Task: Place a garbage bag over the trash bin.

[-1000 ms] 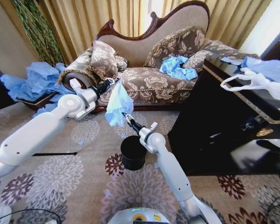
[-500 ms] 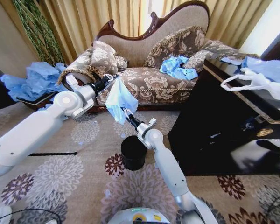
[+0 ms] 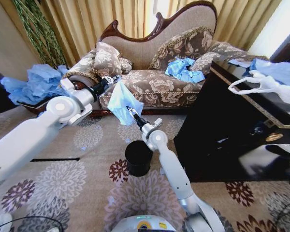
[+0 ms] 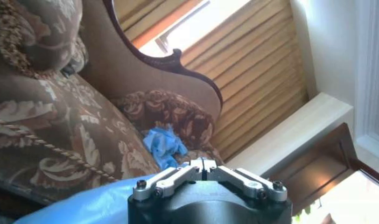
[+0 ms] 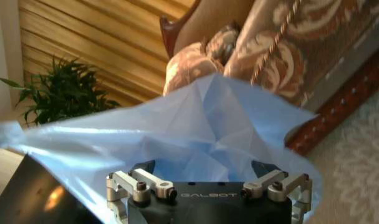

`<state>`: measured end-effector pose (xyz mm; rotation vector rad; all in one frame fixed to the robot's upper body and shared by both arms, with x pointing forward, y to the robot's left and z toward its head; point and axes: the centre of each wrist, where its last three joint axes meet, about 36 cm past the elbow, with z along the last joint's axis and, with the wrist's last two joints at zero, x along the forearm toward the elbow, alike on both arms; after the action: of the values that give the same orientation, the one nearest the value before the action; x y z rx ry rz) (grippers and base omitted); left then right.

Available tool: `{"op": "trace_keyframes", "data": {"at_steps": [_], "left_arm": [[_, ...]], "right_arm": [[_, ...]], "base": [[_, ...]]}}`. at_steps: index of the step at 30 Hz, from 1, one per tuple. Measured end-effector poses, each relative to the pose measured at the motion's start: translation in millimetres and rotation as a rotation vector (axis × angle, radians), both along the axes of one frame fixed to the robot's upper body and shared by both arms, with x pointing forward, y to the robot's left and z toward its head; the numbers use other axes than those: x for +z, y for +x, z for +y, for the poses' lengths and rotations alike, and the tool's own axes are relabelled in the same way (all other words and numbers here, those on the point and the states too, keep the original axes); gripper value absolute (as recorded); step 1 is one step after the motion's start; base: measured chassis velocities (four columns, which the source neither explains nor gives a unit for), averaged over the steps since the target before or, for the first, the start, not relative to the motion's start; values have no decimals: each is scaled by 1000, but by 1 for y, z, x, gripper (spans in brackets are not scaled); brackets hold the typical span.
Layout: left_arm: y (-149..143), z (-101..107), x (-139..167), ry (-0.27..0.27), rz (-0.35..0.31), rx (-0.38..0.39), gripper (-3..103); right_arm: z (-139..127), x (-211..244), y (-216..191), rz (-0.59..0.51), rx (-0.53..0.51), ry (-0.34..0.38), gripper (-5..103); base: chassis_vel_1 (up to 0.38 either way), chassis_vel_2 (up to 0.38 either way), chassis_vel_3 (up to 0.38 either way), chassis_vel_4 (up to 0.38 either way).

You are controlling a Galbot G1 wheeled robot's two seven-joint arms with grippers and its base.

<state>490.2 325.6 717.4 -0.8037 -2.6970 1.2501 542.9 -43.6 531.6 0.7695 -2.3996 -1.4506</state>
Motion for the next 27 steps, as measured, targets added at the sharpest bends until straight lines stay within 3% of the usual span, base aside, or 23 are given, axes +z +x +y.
{"op": "trace_keyframes", "data": {"at_steps": [5, 13, 27], "left_arm": [[-7, 5, -11, 7, 23, 10, 0], [4, 2, -10, -2, 22, 9, 0], [3, -1, -6, -6, 16, 9, 0]], "right_arm": [[-12, 15, 5, -31, -52, 21, 100], [-9, 11, -56, 46, 69, 100, 100], [16, 0, -58, 65, 148, 83, 100]], "base": [[0, 0, 0, 0], [0, 0, 0, 0], [0, 0, 0, 0]]}}
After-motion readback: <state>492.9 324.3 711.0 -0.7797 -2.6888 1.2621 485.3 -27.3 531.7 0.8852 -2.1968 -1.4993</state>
